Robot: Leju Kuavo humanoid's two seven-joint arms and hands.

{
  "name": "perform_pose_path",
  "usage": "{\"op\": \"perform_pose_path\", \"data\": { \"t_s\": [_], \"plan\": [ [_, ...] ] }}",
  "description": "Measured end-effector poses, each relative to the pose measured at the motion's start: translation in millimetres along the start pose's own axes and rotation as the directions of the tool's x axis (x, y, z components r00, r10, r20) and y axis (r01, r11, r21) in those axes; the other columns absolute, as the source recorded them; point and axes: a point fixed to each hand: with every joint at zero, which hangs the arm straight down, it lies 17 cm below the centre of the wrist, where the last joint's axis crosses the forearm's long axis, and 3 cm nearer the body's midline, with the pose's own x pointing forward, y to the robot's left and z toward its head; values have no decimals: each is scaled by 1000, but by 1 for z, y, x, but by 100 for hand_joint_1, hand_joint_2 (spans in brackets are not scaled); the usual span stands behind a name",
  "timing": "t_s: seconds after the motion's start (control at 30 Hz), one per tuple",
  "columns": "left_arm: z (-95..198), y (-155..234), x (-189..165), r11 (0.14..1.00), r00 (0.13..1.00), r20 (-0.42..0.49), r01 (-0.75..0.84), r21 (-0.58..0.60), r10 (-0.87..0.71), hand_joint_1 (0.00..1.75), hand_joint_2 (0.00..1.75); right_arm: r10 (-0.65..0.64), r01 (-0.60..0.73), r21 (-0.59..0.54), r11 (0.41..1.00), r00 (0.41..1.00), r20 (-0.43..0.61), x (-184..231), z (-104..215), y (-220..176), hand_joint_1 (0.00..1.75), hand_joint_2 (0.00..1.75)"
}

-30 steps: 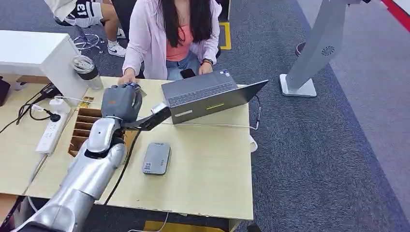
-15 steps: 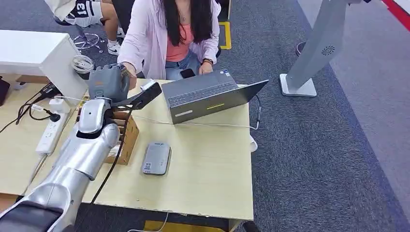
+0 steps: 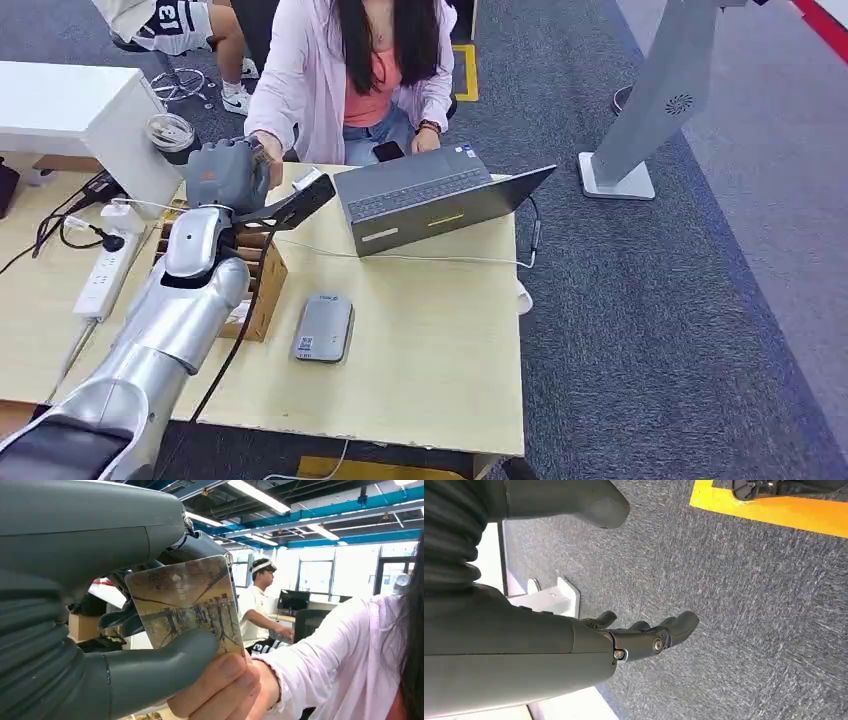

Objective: Pass the card to the sensor for recognition and then transmit it.

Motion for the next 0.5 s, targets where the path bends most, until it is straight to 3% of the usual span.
{"op": "perform_pose_path", "data": {
  "t_s": [0.07, 0.1, 0.43, 0.5],
  "plan": [
    [0, 0, 0, 1000, 1000, 0, 2, 1, -2, 175, 175, 2, -2, 0, 1000, 1000, 0, 0, 0, 0, 0, 175],
    [0, 0, 0, 1000, 1000, 0, 5, 1, -5, 0, 175, 2, -2, 1, 1000, 1000, 0, 0, 0, 0, 0, 175],
    [0, -3, -2, 1000, 1000, -5, 16, -7, -16, 0, 175, 6, -6, 2, 1000, 1000, 1, 0, 0, 1, 0, 175],
    [6, -1, 12, 999, 997, 76, -36, 36, 34, 0, 175, -9, 9, 5, 1000, 1000, 8, 1, 0, 2, 0, 175]
  ]
}}
